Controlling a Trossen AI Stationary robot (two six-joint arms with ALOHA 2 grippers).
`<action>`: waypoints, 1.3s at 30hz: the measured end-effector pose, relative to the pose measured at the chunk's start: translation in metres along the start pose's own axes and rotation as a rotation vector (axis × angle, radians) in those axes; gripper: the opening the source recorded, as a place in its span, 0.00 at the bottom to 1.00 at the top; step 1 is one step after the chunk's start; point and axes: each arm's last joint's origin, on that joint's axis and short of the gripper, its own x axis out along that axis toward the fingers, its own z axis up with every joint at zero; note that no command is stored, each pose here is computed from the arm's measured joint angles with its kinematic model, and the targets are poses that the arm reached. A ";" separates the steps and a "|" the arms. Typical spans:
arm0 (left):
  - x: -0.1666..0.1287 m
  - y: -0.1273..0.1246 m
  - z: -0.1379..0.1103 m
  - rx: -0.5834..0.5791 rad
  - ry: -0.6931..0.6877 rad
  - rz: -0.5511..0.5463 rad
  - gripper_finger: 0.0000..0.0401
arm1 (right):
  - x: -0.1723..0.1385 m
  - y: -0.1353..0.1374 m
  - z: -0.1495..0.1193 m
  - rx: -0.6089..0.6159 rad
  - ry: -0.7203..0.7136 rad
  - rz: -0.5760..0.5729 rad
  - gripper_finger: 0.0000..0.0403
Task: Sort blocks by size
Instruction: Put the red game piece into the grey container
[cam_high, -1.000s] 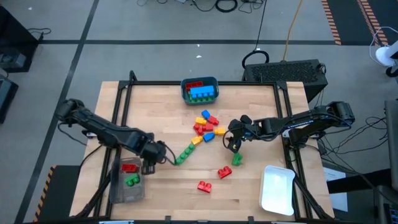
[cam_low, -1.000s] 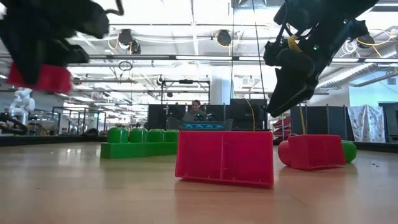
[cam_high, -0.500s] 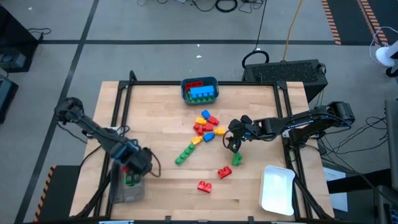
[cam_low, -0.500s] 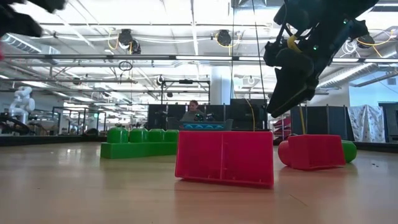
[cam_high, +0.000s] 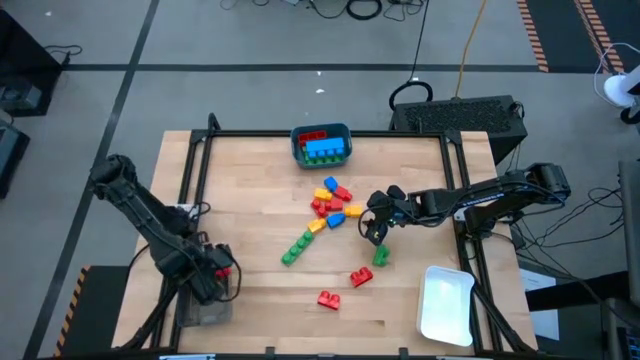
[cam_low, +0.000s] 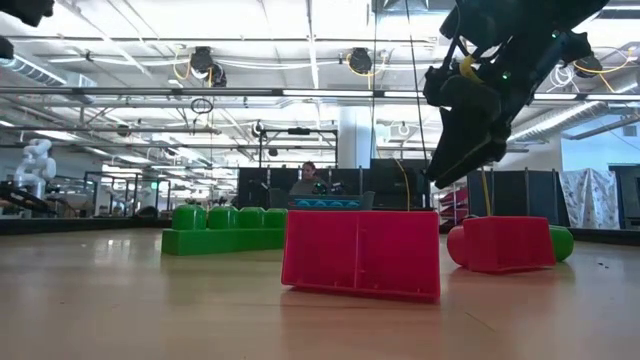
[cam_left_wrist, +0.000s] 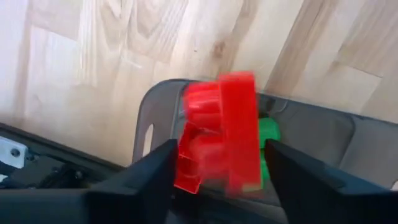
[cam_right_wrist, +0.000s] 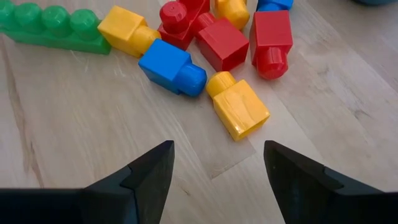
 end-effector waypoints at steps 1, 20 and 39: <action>0.000 0.000 -0.001 -0.004 -0.006 0.003 0.67 | 0.000 0.000 0.000 0.001 0.000 0.000 0.59; 0.002 0.017 0.038 0.067 -0.145 0.077 0.84 | 0.000 0.002 0.003 -0.009 -0.030 0.018 0.59; 0.005 0.065 0.150 0.179 -0.515 0.045 0.84 | -0.004 0.001 -0.018 -0.005 0.102 -0.104 0.59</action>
